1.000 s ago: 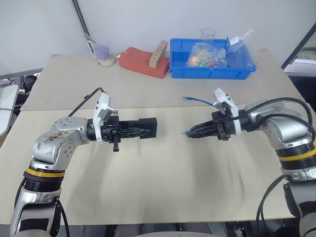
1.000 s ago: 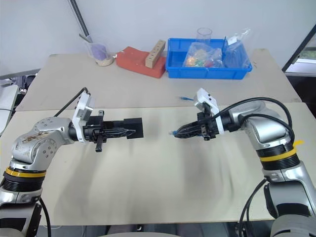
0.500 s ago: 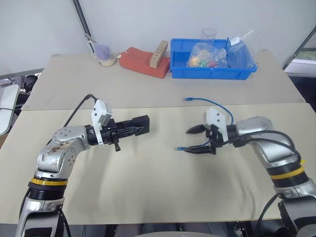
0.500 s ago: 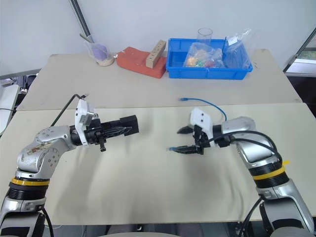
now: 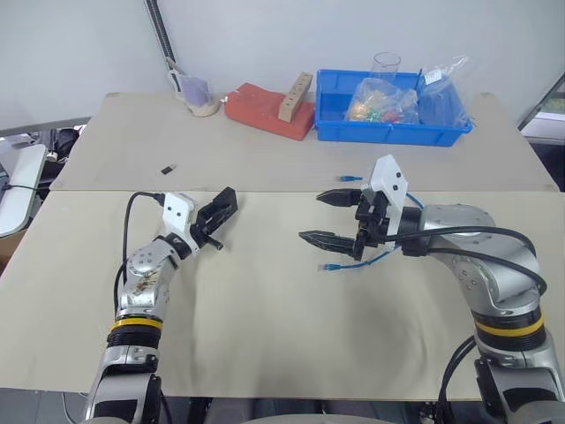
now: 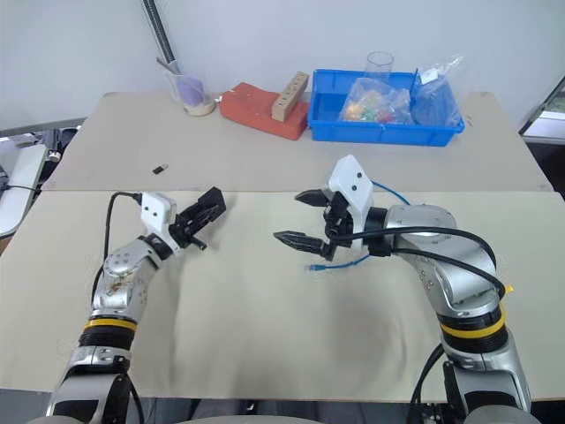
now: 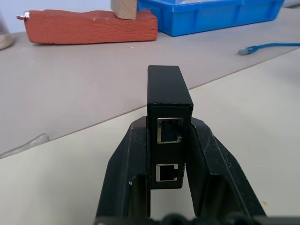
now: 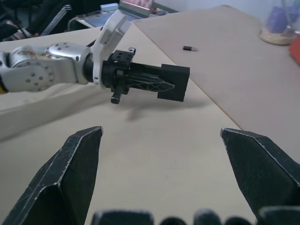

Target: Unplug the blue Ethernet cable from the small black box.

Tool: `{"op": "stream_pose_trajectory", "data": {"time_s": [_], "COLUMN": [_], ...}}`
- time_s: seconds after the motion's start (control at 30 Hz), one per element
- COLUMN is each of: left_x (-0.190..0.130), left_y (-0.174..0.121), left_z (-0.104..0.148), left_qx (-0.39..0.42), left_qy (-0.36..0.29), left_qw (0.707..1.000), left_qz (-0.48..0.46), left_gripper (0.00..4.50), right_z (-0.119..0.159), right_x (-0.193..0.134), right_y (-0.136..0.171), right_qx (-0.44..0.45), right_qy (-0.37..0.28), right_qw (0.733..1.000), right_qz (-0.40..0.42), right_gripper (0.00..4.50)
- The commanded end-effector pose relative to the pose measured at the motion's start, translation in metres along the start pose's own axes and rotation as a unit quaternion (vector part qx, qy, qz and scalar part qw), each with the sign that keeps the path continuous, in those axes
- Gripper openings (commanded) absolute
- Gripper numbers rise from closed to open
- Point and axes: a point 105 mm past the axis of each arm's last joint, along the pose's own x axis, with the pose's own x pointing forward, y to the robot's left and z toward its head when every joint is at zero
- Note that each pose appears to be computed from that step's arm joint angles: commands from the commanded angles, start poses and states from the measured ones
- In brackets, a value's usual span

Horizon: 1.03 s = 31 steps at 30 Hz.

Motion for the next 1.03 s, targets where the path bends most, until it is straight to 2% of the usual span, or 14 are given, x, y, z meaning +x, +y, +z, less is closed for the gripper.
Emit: {"op": "stream_pose_trajectory", "data": {"time_s": [0.03,0.23,0.3,0.43,0.53,0.67,0.83,1.03], "left_x": [0.003,-0.002,-0.006,-0.023,-0.05,-0.079,-0.092,-0.092], "left_y": [0.003,0.005,0.005,0.003,-0.004,-0.01,-0.005,-0.002], "left_z": [0.004,0.001,0.003,0.011,0.026,0.058,0.096,0.091], "left_qx": [0.012,0.008,0.009,0.013,0.031,0.066,0.104,0.101], "left_qy": [-0.013,-0.012,-0.011,0.0,0.041,0.094,0.108,0.125], "left_qw": [1.0,1.0,1.0,1.0,0.996,0.986,0.982,0.981], "left_qz": [0.006,0.005,0.002,-0.017,-0.069,-0.117,-0.115,-0.106], "left_gripper": [1.02,3.79,4.4,4.4,4.4,4.4,4.4,4.4], "right_z": [0.008,0.002,0.0,-0.004,-0.005,-0.005,-0.009,-0.013], "right_x": [-0.004,-0.004,-0.005,-0.008,-0.016,-0.029,-0.036,-0.035], "right_y": [-0.007,-0.011,-0.012,-0.014,-0.02,-0.028,-0.035,-0.039], "right_qx": [-0.01,-0.011,-0.011,-0.013,-0.018,-0.024,-0.023,-0.02], "right_qy": [-0.013,-0.006,-0.004,0.002,0.007,0.016,0.024,0.026], "right_qw": [1.0,1.0,1.0,1.0,1.0,0.999,0.998,0.998], "right_qz": [-0.019,-0.023,-0.023,-0.02,-0.023,-0.029,-0.044,-0.053], "right_gripper": [4.48,4.5,4.5,4.5,4.5,4.5,4.5,4.5]}}
